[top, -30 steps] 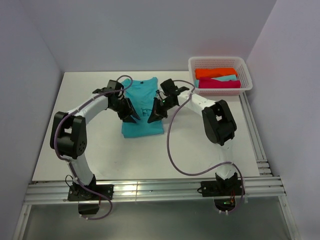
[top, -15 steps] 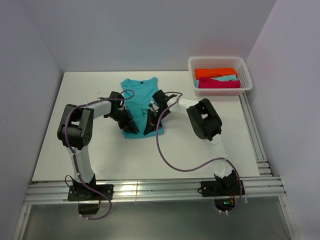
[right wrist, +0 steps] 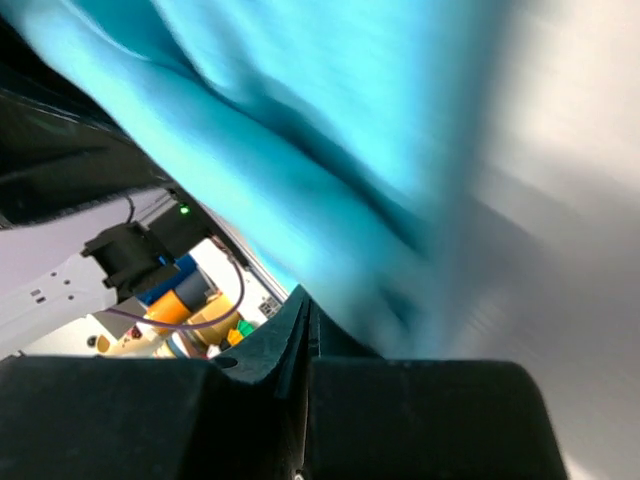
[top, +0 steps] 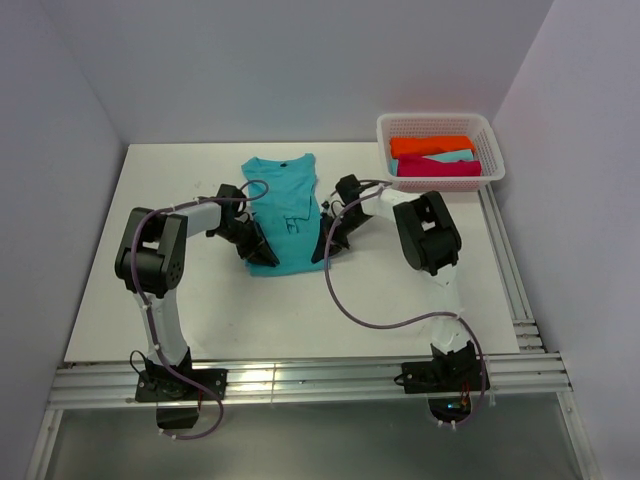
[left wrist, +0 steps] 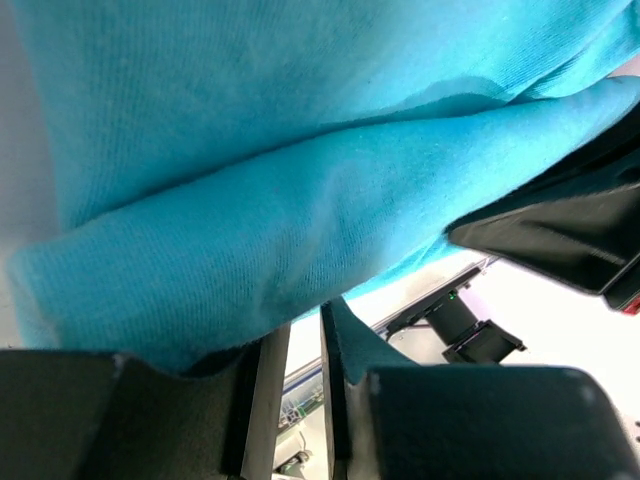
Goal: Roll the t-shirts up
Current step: Roll the tshirt
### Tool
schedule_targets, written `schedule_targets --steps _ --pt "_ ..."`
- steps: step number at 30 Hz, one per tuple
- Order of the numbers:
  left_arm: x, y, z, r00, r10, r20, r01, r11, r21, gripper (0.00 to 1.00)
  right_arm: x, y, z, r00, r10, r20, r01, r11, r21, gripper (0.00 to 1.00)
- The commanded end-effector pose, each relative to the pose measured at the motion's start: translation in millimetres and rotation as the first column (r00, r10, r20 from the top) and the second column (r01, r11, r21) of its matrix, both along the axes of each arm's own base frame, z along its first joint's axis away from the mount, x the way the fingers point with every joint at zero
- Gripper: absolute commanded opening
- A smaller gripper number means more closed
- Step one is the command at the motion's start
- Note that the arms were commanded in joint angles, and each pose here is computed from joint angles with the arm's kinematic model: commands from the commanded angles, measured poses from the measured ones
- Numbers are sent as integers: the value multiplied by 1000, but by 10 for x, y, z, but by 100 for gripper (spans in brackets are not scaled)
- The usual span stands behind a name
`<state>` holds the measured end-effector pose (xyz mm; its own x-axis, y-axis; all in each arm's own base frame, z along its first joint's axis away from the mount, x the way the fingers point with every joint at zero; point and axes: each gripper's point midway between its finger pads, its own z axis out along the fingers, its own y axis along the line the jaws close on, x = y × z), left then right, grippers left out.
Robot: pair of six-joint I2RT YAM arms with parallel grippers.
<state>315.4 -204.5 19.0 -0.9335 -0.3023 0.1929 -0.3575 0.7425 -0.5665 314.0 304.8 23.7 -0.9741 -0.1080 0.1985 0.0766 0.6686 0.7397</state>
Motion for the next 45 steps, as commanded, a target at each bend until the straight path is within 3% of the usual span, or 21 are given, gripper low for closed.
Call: schedule_targets --steps 1,9,14,18,21,26,31,37,45 --pt "22 275 -417 999 -23 34 17 987 159 25 -142 -275 116 999 44 14 -43 997 -61 1" --pt "74 243 -278 998 -13 65 4 990 140 25 -117 -238 409 996 35 80 -36 999 4 2" --pt "135 206 -86 996 -9 93 -2 993 118 27 -131 -345 311 995 43 87 -35 995 -91 2" --pt "232 196 293 989 -7 146 -9 994 110 34 -36 -334 643 978 -21 207 28 999 -32 29" --pt "226 212 620 980 -3 197 -17 995 100 42 10 -336 858 960 -57 273 57 998 10 35" --pt "113 302 868 972 34 232 -49 997 62 48 -112 -389 705 961 -103 255 104 995 9 47" --pt "-102 431 561 972 57 227 -82 991 102 50 -85 -452 467 932 -135 337 160 986 -48 59" --pt "-114 524 504 916 108 385 -155 984 93 66 -6 -448 262 912 -150 382 201 975 -96 62" --pt "69 800 535 849 132 511 -268 942 203 67 88 -395 248 877 -124 464 214 966 -145 60"
